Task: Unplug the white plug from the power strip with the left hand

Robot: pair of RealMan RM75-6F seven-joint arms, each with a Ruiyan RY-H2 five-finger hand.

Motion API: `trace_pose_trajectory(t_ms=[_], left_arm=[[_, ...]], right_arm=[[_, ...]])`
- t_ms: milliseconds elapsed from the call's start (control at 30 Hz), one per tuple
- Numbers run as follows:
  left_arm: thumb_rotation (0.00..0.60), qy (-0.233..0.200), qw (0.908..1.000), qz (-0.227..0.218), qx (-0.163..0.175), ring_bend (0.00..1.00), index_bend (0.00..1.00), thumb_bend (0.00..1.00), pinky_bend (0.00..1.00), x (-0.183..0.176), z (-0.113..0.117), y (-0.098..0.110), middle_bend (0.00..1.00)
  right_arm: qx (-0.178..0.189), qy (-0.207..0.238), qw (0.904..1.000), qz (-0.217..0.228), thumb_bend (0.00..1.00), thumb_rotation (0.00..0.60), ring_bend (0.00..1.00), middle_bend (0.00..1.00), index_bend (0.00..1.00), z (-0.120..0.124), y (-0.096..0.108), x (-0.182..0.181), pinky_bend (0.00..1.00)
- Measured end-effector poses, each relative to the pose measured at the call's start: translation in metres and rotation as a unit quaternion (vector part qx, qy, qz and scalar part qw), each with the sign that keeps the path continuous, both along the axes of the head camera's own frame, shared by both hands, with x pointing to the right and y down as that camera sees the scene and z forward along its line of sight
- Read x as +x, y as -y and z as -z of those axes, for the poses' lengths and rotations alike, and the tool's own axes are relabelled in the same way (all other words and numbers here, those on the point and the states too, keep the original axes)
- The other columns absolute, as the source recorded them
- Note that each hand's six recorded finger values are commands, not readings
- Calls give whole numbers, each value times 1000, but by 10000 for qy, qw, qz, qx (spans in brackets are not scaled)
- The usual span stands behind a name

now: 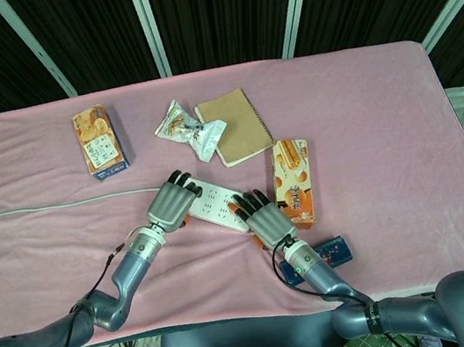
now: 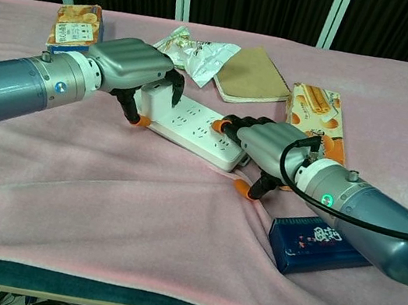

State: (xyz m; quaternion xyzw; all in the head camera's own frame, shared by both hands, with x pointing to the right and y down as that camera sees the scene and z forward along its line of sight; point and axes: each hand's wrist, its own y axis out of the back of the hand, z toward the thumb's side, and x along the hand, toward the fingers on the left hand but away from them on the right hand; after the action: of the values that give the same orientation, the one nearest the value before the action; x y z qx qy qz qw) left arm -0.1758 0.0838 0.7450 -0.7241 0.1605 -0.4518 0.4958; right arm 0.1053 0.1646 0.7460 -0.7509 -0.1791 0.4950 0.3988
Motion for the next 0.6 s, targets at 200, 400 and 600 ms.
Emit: trace_pose_trajectory(t_ms=[200,400,600], left_arm=[[600,57,10000,-51,-37,255,607,606,235,-1,0,1,592],[600,72,9999,-61,-123,255,616,615,235,-3,5,5,591],[600,239,9990,-173,-328,255,623,618,234,-4,6,9,596]], right_arm=[[6,-17,10000,14,245,600,0,0,0,0,0,0,38],[-13,-14,10000,24,244,600,0,0,0,0,-1,0,38],[-81,-26,9999,66,244,600,0,0,0,-1,-3,-1,38]])
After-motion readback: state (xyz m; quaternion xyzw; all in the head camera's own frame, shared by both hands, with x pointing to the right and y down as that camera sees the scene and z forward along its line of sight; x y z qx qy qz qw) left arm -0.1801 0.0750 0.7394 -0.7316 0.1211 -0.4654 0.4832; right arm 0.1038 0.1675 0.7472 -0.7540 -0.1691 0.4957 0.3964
